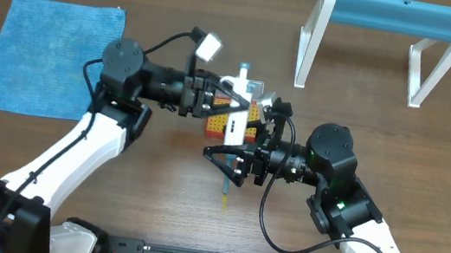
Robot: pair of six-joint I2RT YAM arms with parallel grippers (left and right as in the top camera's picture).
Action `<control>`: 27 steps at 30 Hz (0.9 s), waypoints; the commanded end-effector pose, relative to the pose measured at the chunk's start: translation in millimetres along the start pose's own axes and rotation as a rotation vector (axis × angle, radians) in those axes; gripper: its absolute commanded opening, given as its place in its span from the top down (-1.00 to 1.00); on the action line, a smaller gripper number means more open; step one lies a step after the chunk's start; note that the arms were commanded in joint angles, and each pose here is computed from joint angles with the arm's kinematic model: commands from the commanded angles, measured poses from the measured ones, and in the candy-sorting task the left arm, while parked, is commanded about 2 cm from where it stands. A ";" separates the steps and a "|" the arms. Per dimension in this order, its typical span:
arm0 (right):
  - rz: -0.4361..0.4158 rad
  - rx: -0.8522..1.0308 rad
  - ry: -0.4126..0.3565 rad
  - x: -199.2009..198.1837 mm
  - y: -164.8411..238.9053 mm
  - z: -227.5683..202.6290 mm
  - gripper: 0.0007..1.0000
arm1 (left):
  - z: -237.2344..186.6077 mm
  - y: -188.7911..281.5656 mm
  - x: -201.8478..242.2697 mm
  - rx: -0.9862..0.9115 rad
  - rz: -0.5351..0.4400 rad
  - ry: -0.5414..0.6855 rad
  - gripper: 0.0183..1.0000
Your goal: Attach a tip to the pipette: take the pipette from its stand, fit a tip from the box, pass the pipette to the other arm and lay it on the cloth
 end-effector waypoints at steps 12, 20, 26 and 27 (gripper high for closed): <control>-0.402 -0.073 -0.075 -73.6 81.8 1.6 -0.97 | 2.2 123.6 82.1 -0.442 0.661 0.253 0.99; -0.547 -0.121 -0.079 -89.3 106.9 3.3 -0.97 | 14.9 225.0 12.3 -0.422 1.254 0.305 0.99; -0.643 -0.098 -0.125 -96.4 110.9 -4.9 -0.96 | 69.3 313.6 -5.6 -0.445 1.490 0.400 0.98; -0.650 -0.096 -0.130 -96.8 111.2 -5.6 -0.97 | 77.5 326.2 -0.1 -0.441 1.522 0.416 0.99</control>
Point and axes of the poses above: each gripper's point midway between its finger pads, its own y axis back along the fingers, its own x axis along the line the jaws close on, z = x × y, the point moved 9 cm from there along y, back along the fingers, and after that the axes turned 11 degrees about y, right-handed, at the moved point
